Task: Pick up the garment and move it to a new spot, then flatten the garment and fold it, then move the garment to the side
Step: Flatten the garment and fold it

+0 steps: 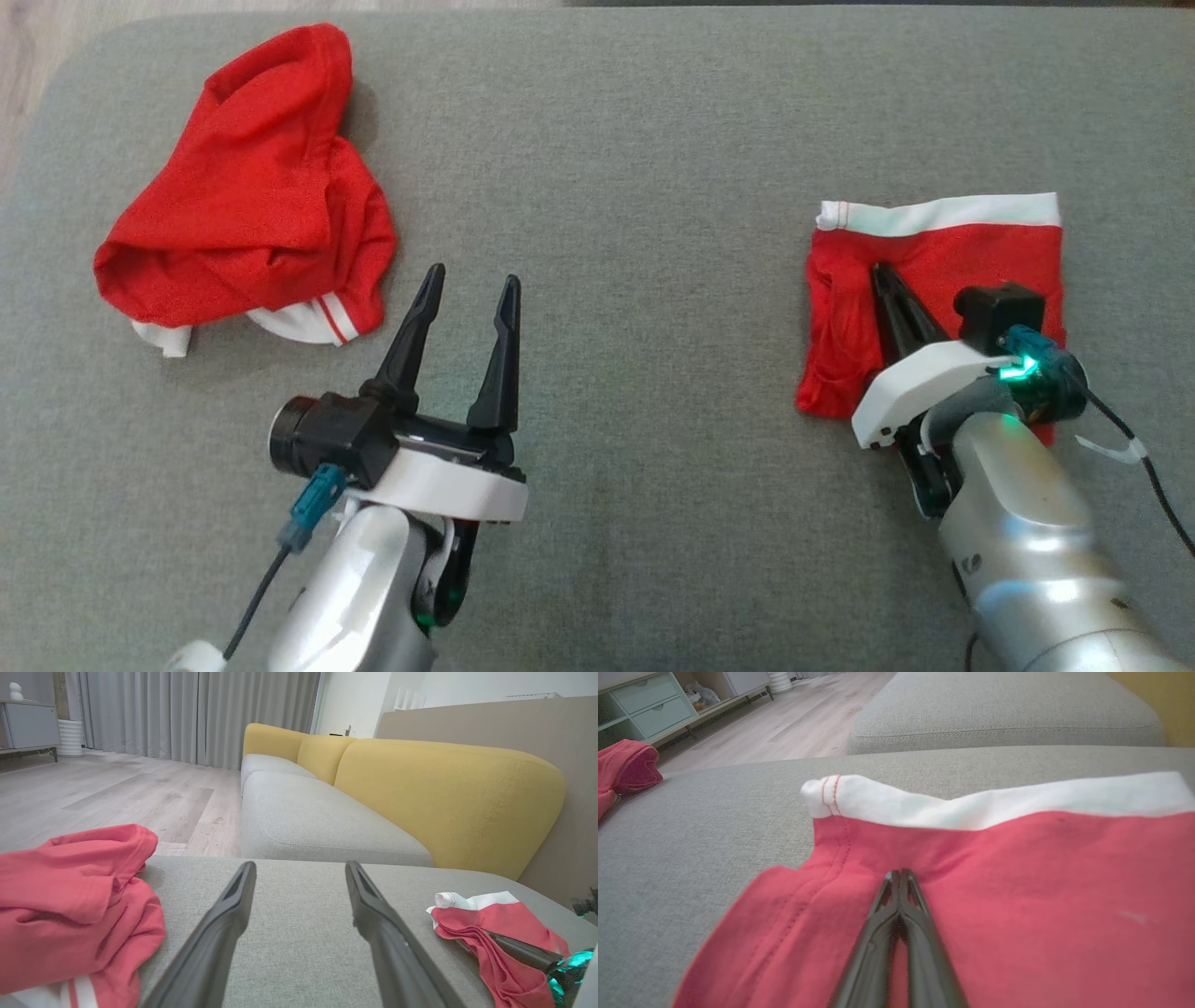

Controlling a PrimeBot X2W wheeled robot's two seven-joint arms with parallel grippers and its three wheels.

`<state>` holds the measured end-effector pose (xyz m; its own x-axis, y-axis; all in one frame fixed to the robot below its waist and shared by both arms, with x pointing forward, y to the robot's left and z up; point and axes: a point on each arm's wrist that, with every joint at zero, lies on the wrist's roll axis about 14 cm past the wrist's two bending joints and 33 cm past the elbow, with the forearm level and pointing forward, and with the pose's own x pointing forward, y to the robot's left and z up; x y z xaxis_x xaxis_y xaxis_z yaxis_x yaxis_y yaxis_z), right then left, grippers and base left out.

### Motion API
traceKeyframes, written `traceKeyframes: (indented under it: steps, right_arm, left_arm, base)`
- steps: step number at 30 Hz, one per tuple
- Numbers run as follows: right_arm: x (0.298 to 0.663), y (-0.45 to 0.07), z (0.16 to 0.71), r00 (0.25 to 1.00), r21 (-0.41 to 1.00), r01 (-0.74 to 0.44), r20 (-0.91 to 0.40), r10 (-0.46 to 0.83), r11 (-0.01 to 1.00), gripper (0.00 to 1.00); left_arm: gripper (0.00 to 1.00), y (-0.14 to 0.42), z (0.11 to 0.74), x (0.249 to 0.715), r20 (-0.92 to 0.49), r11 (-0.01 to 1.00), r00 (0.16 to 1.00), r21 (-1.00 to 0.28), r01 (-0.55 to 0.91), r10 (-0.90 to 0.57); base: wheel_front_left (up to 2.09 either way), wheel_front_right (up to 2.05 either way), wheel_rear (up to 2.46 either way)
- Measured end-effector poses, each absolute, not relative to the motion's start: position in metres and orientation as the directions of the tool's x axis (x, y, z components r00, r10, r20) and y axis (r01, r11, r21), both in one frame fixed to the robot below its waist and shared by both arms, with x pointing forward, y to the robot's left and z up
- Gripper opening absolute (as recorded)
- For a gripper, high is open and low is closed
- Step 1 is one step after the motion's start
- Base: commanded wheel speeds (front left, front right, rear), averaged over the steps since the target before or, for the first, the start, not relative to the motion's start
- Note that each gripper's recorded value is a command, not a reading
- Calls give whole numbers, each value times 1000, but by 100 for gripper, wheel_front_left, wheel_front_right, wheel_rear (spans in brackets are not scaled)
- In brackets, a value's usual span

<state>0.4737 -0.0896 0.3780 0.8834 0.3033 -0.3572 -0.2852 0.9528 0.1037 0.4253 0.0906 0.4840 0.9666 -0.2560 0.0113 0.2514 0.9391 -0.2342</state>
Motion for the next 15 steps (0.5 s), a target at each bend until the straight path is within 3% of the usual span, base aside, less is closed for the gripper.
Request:
traceKeyframes:
  steps: [6, 15]
  right_arm:
    - [471, -97, 387, 895, 106, -266, -343, 286, 958, 0]
    - [468, -144, 465, 981, 65, -158, -101, 164, 985, 0]
  left_arm:
    - [100, 87, 492, 425, 32, 936, 964, -234, 265, -264]
    - [100, 80, 501, 409, 52, 929, 960, -241, 280, -275]
  base:
    - [0, 0, 0]
    - [0, 0, 0]
